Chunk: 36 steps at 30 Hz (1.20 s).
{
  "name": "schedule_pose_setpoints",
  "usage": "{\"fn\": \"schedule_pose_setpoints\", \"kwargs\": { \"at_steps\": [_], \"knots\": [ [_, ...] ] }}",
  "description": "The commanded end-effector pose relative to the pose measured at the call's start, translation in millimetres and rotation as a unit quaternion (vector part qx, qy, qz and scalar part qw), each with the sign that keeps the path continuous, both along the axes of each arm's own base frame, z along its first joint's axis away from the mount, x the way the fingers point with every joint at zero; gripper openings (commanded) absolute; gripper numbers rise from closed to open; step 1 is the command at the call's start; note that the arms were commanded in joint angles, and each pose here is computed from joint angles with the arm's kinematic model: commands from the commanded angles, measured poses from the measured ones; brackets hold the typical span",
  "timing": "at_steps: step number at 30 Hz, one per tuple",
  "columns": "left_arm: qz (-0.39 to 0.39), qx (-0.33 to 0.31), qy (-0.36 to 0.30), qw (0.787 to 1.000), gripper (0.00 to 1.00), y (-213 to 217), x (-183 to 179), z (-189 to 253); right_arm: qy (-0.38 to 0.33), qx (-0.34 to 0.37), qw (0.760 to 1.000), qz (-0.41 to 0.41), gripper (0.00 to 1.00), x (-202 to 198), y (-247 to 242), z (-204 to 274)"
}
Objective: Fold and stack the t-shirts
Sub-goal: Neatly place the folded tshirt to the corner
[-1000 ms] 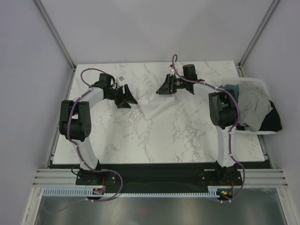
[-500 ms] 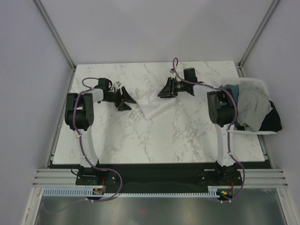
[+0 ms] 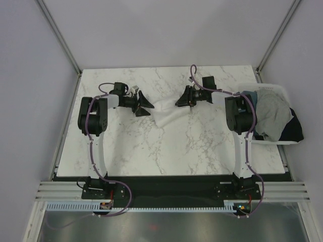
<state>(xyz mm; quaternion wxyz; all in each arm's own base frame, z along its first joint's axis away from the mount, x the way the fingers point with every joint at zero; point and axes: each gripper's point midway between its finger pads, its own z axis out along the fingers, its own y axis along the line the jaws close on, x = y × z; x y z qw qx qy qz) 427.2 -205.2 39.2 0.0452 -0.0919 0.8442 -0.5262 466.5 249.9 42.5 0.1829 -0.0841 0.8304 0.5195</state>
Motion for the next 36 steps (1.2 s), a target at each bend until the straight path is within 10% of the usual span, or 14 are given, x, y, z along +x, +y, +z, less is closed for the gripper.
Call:
{"fn": "schedule_pose_setpoints", "kwargs": {
  "at_steps": [1, 10, 20, 27, 36],
  "knots": [
    [-0.009, 0.005, 0.004, 1.000, 0.68, -13.2, 0.6, -9.6, 0.004, -0.011, 1.000, 0.005, 0.49, -6.2, -0.8, -14.0],
    [-0.038, 0.019, -0.028, 0.999, 0.57, -33.5, 11.4, -11.4, 0.010, -0.015, 1.000, 0.005, 0.50, -16.1, -4.1, -18.3],
    [-0.061, 0.044, -0.089, 0.993, 0.02, -33.3, 20.5, 11.5, 0.001, -0.014, 1.000, 0.009, 0.49, -23.4, -5.4, -7.1],
    [-0.079, 0.138, -0.150, 0.976, 0.02, 11.2, 33.2, 42.6, -0.107, -0.011, 0.994, 0.000, 0.53, -12.0, -24.0, 69.4],
    [-0.155, 0.347, -0.230, 0.896, 0.02, 88.8, 44.0, 40.0, -0.271, -0.080, 0.959, -0.026, 0.56, -21.7, -53.8, 153.2]
  ]
}}
